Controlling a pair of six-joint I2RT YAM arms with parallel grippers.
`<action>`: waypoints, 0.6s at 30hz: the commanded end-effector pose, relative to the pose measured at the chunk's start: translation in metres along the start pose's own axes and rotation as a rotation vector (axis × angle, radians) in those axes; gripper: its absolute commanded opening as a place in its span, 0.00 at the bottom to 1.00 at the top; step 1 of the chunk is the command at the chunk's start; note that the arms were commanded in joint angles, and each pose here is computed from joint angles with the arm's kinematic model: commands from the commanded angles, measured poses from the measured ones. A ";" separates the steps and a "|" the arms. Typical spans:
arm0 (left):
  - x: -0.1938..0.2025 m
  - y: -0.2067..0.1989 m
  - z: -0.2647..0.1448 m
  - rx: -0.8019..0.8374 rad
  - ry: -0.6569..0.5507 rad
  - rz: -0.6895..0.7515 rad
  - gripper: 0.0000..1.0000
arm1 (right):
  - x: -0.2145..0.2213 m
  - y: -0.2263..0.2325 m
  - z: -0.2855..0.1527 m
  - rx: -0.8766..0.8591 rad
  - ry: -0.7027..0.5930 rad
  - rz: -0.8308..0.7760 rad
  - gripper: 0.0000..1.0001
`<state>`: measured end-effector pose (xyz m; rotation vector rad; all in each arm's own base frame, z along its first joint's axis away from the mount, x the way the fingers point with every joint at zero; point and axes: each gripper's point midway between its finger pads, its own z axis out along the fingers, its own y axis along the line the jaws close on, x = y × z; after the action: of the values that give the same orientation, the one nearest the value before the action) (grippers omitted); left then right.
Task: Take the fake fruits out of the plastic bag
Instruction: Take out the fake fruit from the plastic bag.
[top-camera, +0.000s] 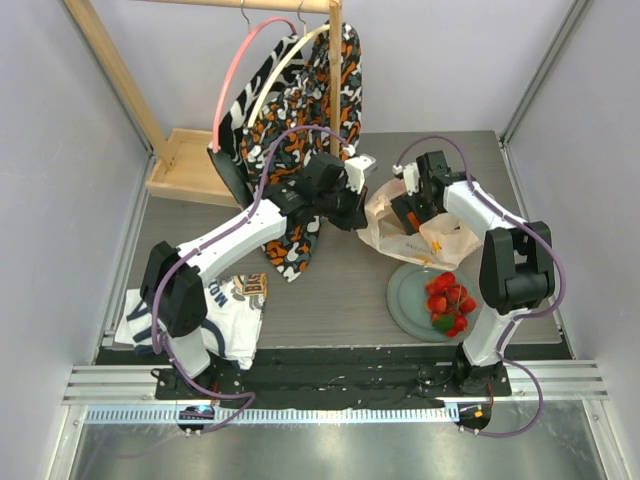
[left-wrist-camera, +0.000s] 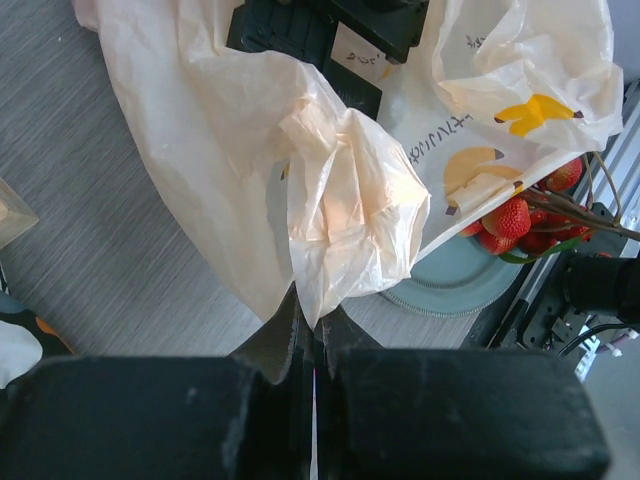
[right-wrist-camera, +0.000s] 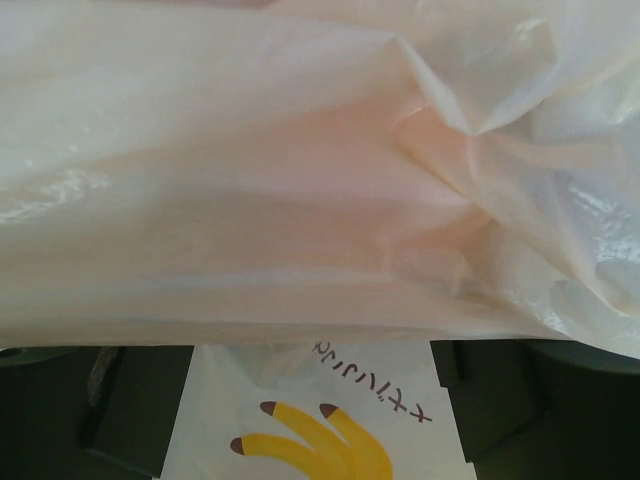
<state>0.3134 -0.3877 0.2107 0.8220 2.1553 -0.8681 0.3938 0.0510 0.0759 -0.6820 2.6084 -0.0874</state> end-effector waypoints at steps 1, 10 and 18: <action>-0.007 -0.003 0.001 0.029 -0.030 0.030 0.00 | -0.032 -0.020 -0.021 0.089 -0.109 0.030 0.99; -0.007 -0.003 0.003 0.035 -0.028 0.035 0.00 | -0.054 -0.036 0.024 0.120 -0.051 -0.002 1.00; -0.009 -0.004 0.001 0.034 -0.034 0.050 0.00 | -0.027 -0.037 0.047 0.138 0.061 -0.057 0.99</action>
<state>0.3145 -0.3890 0.2040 0.8483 2.1542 -0.8643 0.4513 0.0469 0.0473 -0.6921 2.6140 -0.2028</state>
